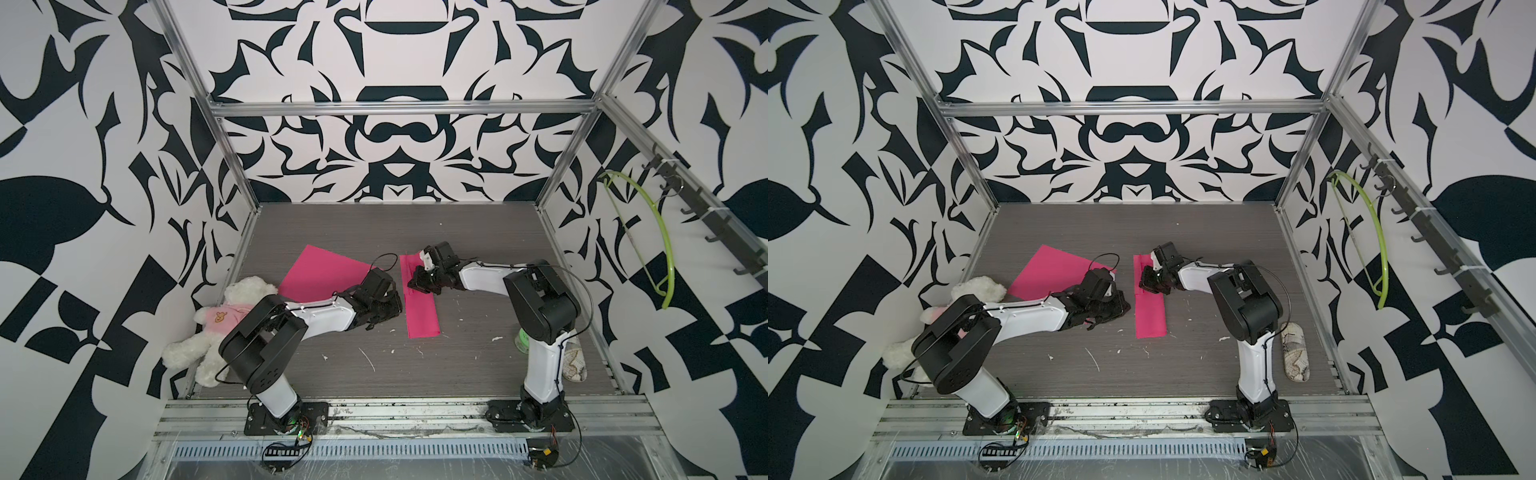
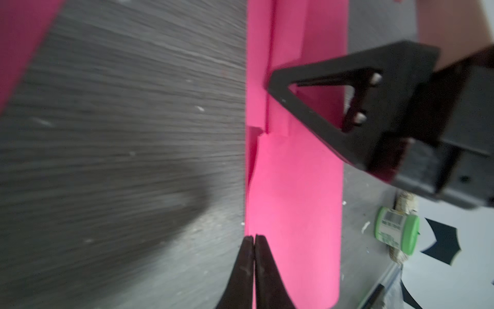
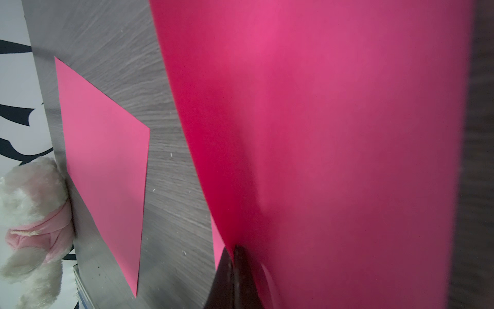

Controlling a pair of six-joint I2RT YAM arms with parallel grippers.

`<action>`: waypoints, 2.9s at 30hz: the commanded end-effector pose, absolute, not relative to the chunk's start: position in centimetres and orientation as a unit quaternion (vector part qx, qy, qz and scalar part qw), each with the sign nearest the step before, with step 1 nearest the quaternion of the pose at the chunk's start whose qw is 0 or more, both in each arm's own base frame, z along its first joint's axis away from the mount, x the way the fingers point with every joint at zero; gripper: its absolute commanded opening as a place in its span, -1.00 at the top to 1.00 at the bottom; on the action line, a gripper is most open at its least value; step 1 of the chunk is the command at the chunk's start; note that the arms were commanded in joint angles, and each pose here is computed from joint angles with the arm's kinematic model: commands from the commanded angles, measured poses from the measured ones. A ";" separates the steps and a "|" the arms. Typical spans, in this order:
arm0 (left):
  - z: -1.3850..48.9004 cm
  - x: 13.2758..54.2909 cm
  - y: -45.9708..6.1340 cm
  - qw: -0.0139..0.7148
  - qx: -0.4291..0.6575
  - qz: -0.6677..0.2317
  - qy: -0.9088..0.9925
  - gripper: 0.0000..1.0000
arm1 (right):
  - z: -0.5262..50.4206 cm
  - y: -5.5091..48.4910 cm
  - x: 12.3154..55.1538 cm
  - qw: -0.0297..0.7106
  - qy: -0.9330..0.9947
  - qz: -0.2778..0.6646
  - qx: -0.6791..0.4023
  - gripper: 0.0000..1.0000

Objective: Fold the rectangular paper in half along the long edge
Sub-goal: Fold the paper at the center of the board.

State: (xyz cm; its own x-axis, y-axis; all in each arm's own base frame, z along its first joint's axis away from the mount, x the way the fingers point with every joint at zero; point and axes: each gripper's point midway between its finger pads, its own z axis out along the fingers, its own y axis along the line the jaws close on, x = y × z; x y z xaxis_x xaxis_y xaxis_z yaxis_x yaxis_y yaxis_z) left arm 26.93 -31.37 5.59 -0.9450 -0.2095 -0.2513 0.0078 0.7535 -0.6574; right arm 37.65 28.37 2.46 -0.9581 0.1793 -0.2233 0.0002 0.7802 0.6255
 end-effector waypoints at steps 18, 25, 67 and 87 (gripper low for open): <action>1.4 27.1 -34.1 0.101 -0.036 -0.351 0.930 0.78 | 1.8 28.2 37.4 0.134 0.935 0.323 0.050 1.00; -1.3 25.8 -32.2 0.069 -0.053 -0.300 0.950 0.77 | 2.1 28.6 37.6 0.134 0.932 0.332 0.048 1.00; -3.7 24.3 -30.5 0.027 -0.045 -0.251 0.967 0.79 | 5.0 25.7 34.0 0.124 0.896 0.425 -0.009 -0.46; -3.9 24.3 -30.0 0.022 -0.054 -0.250 0.966 0.79 | 2.4 25.7 34.3 0.108 0.898 0.426 -0.016 0.03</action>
